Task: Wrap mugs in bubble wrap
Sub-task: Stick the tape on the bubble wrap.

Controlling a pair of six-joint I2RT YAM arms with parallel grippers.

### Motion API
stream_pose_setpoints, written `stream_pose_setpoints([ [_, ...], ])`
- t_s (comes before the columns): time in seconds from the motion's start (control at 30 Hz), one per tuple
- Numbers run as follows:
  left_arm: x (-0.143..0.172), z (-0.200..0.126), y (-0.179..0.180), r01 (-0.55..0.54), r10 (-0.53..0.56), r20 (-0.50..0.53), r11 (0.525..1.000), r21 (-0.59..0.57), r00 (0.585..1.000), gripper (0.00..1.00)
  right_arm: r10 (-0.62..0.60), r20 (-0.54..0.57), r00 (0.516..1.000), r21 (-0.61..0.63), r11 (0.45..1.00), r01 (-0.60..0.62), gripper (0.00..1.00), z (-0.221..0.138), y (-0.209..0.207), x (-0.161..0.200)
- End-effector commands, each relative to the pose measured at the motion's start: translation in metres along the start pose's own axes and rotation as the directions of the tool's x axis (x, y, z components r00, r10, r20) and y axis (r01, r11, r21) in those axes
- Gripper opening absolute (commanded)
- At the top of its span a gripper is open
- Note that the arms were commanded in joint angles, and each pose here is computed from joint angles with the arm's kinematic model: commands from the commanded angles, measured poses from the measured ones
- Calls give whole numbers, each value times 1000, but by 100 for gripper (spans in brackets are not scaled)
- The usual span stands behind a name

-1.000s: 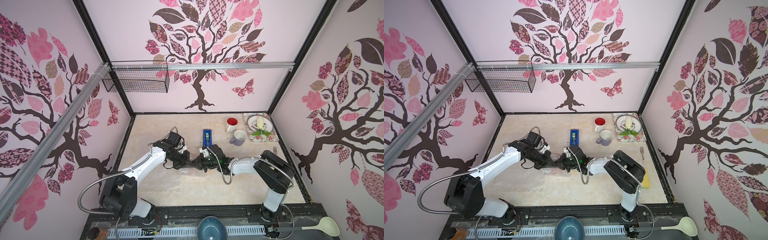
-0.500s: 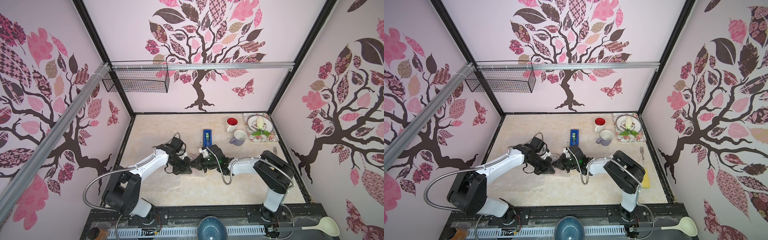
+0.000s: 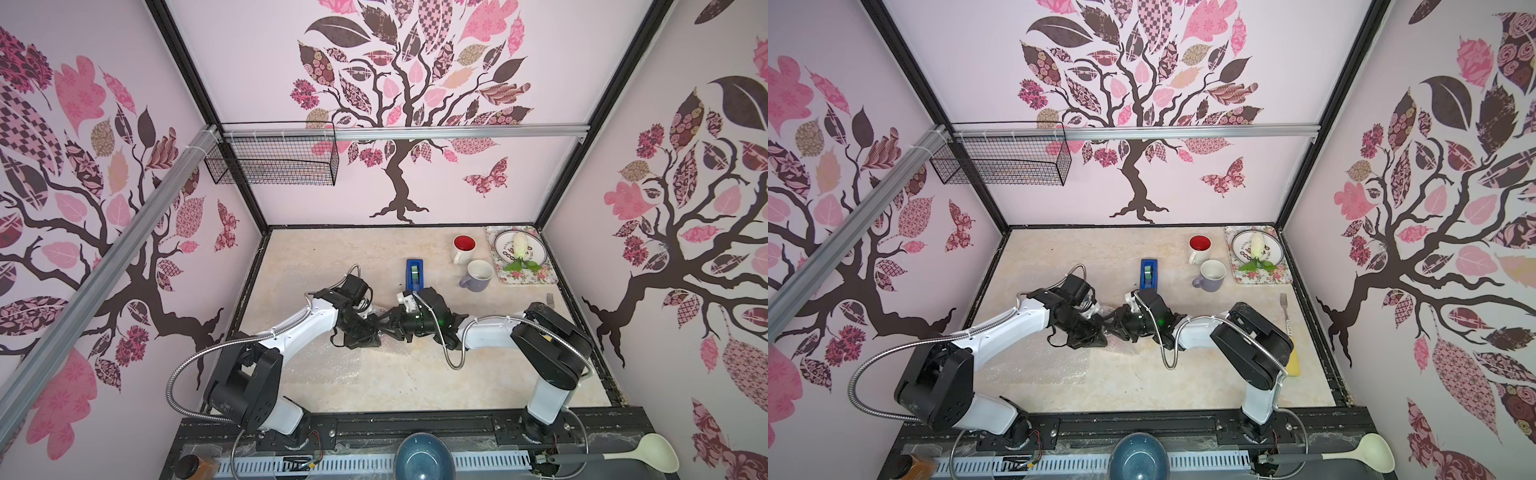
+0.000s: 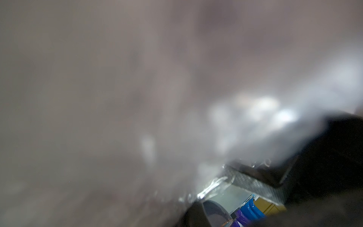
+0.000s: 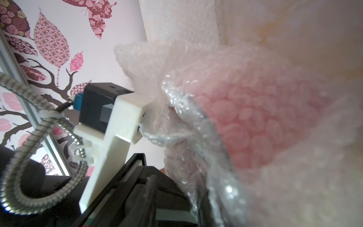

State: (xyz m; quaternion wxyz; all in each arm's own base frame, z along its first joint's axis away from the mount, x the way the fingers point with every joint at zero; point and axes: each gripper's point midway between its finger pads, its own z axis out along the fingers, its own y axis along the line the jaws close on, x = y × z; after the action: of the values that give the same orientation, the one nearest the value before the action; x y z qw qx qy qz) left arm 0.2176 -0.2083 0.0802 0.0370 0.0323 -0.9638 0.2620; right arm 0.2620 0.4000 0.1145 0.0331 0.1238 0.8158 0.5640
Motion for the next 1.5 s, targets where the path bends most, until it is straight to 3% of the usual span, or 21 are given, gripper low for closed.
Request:
stream_pose_setpoints([
  [0.0,-11,7,14,43,-41,39,998,-54,998,0,138,54,989,165,976,-145,43,-6,-43,-3],
  [0.53,-18,6,6,28,-26,43,999,-39,999,0,163,129,978,394,897,-201,60,-34,-47,-3],
  [0.77,-21,7,4,26,-25,43,999,-33,999,0,149,146,978,350,917,-192,79,-42,-21,-8],
  [1.07,-28,-1,-12,4,-5,55,1000,10,998,0,156,132,979,320,928,-191,86,-39,-8,-15],
  [1.3,-21,-42,-47,-21,10,73,988,153,997,0,141,122,982,307,936,-172,91,-38,5,-27],
  [1.47,-18,-59,-35,5,-20,89,986,165,996,0,125,87,988,299,943,-146,93,-30,18,-29],
])
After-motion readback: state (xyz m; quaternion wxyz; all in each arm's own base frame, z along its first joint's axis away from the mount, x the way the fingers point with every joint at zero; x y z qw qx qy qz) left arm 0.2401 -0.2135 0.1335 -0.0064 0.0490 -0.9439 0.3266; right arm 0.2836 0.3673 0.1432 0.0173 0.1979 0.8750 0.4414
